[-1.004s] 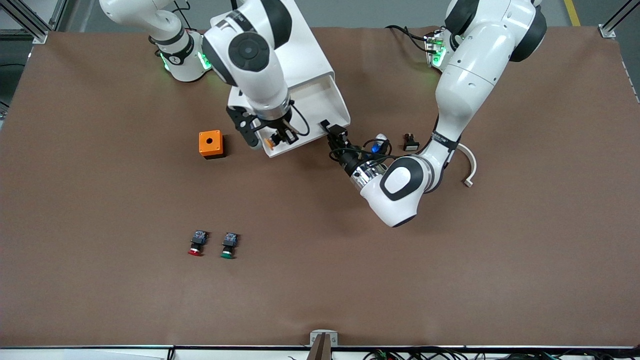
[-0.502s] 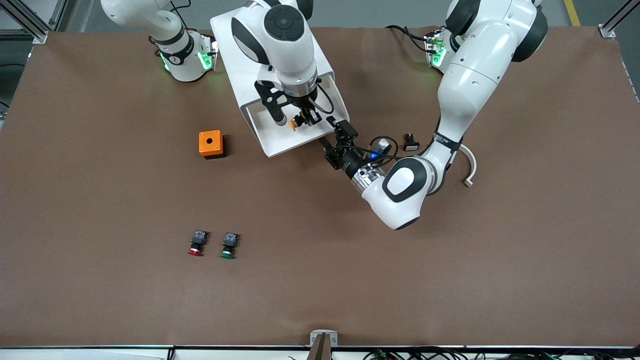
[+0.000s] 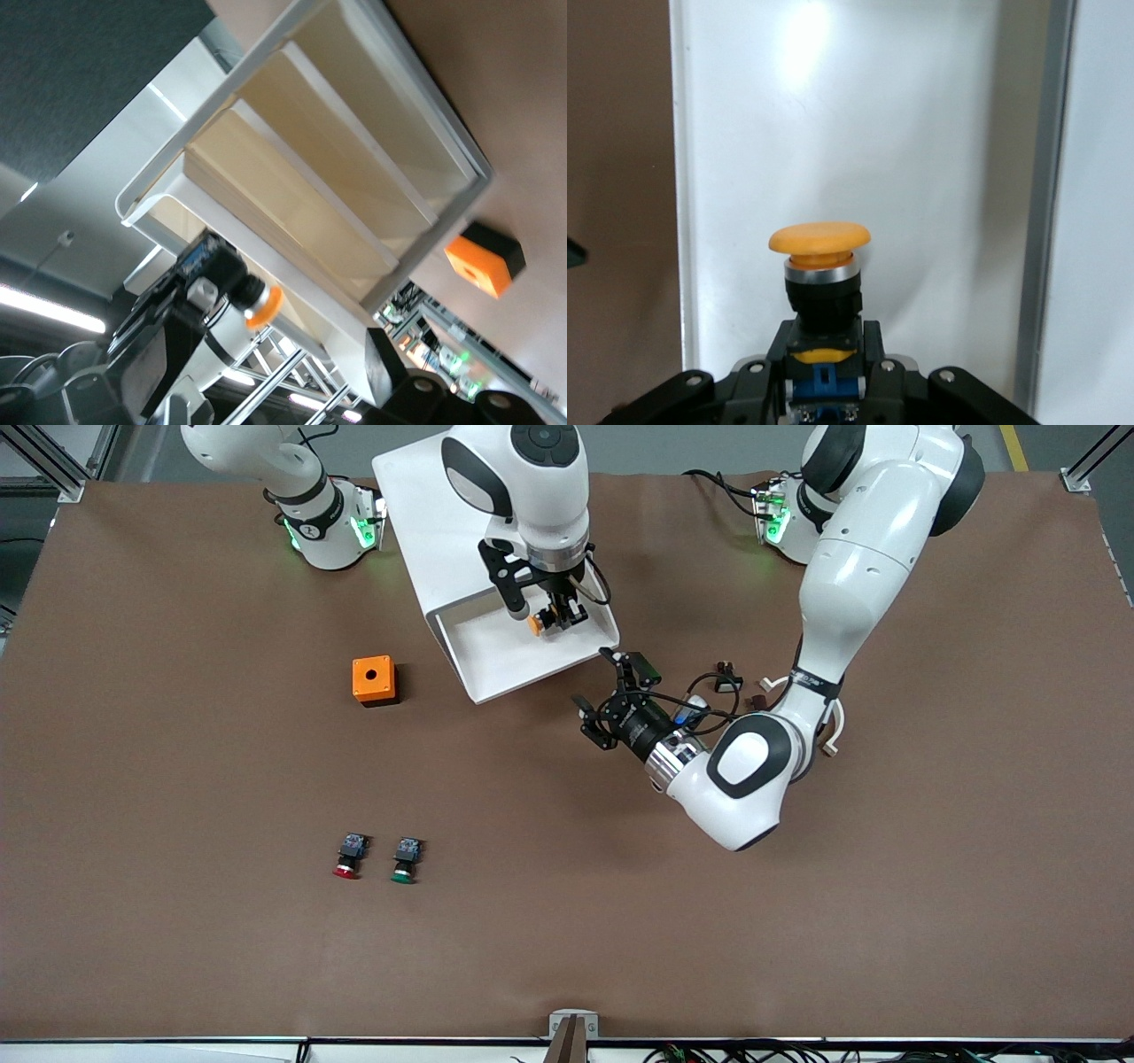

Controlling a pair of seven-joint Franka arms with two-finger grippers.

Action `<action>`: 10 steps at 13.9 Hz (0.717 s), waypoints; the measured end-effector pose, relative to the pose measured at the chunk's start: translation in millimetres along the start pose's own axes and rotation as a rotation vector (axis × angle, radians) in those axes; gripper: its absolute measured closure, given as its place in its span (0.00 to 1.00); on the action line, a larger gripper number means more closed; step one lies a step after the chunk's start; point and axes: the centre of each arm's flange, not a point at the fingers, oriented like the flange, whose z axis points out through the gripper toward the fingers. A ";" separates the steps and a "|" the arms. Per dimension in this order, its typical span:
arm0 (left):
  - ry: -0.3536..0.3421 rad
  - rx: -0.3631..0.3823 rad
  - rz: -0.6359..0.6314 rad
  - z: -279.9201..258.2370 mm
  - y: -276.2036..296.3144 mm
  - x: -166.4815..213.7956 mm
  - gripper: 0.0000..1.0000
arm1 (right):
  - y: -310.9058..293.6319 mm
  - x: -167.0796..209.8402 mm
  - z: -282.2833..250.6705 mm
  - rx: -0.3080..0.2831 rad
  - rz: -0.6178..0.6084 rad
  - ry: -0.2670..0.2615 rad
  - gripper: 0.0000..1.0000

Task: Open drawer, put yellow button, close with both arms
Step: 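Carry the yellow button over the open drawer with the right gripper, then open the right gripper to drop the button into the drawer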

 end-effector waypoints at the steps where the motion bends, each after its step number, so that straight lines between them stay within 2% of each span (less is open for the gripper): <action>1: 0.002 -0.015 0.048 -7.9 -0.7 1.2 0.01 | 0.0 -2.8 4.4 0.001 0.006 0.002 0.66; 3: 0.007 -0.037 0.149 -19.0 -2.2 1.2 0.01 | -1.2 -4.6 10.8 0.001 0.010 0.006 0.66; 4: 0.013 -0.048 0.199 -24.1 -3.5 -0.3 0.01 | -1.8 -3.9 11.5 0.001 0.010 0.008 0.59; 7: 0.051 -0.086 0.361 -41.6 -13.6 -8.8 0.00 | -5.1 -1.6 7.5 0.014 0.011 0.012 0.30; 10: 0.164 -0.118 0.513 -51.8 -30.9 -23.2 0.00 | -21.9 13.1 -15.8 0.056 -0.041 0.005 0.01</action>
